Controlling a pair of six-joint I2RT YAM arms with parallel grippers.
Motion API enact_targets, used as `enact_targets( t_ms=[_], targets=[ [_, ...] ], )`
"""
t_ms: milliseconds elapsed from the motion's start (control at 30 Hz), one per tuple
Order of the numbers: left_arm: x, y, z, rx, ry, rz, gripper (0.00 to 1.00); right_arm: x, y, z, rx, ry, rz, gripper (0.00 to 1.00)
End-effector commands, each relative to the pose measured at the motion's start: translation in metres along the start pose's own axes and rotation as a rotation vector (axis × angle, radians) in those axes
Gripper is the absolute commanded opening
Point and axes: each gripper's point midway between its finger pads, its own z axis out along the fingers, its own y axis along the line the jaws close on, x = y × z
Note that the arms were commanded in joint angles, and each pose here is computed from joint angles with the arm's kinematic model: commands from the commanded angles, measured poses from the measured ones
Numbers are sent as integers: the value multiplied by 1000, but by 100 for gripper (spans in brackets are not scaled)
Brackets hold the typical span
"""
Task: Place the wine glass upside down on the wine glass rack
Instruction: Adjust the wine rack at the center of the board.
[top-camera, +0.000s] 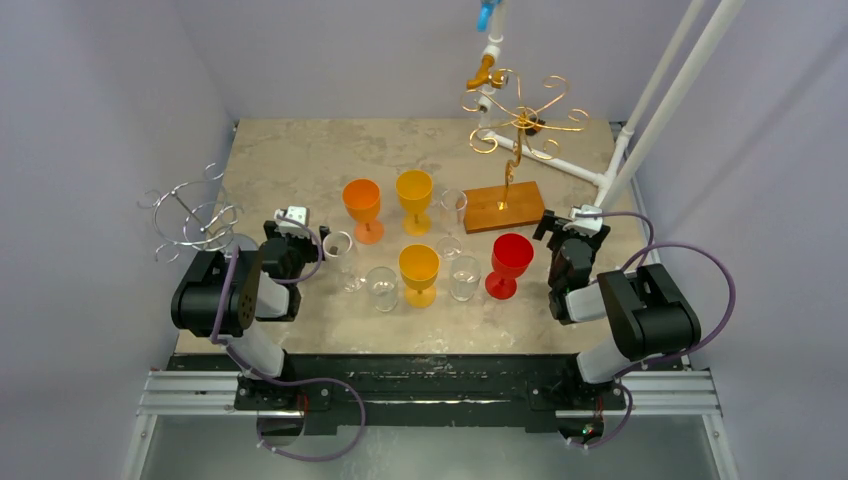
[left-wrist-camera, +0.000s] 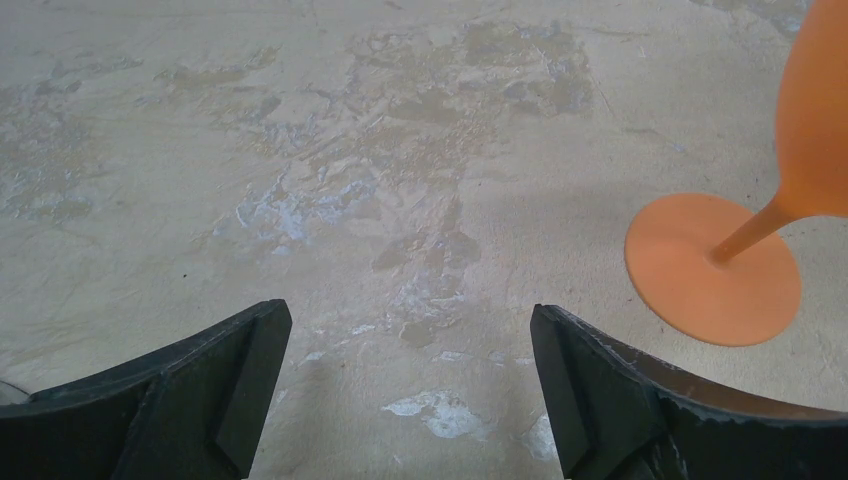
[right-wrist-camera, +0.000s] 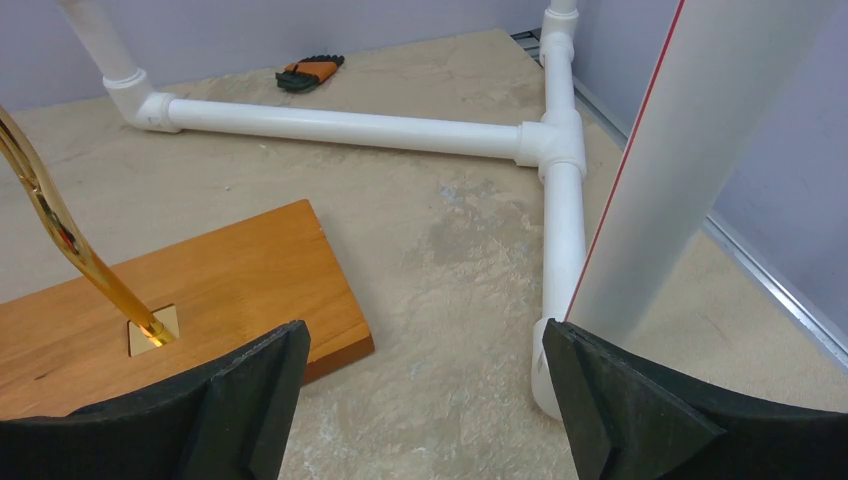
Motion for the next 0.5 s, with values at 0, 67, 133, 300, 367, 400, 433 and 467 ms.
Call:
enact_targets(
  t_ms=[0, 67, 133, 300, 367, 400, 433, 467],
  targets=[
    [-31, -2, 7, 6, -107, -3, 100, -27, 5, 7, -3, -84, 32, 99],
    [-31, -2, 7, 6, -107, -4, 100, -27, 5, 7, -3, -80, 33, 99],
    [-31, -2, 7, 5, -108, -5, 100, -26, 5, 7, -2, -79, 32, 99],
    [-36, -5, 6, 24, -124, -5, 100, -28, 0, 7, 24, -77, 35, 99],
    [-47, 7, 7, 2, -122, -29, 100, -31, -2, 4, 25, -85, 26, 99],
    [-46, 12, 10, -12, -73, -47, 100, -33, -3, 2, 21, -97, 18, 99],
    [-53, 16, 12, -24, -50, -59, 100, -38, -2, -1, 6, -115, 14, 99],
    [-59, 18, 15, -26, -23, -57, 100, -40, -3, -2, 16, -115, 1, 99]
  ],
)
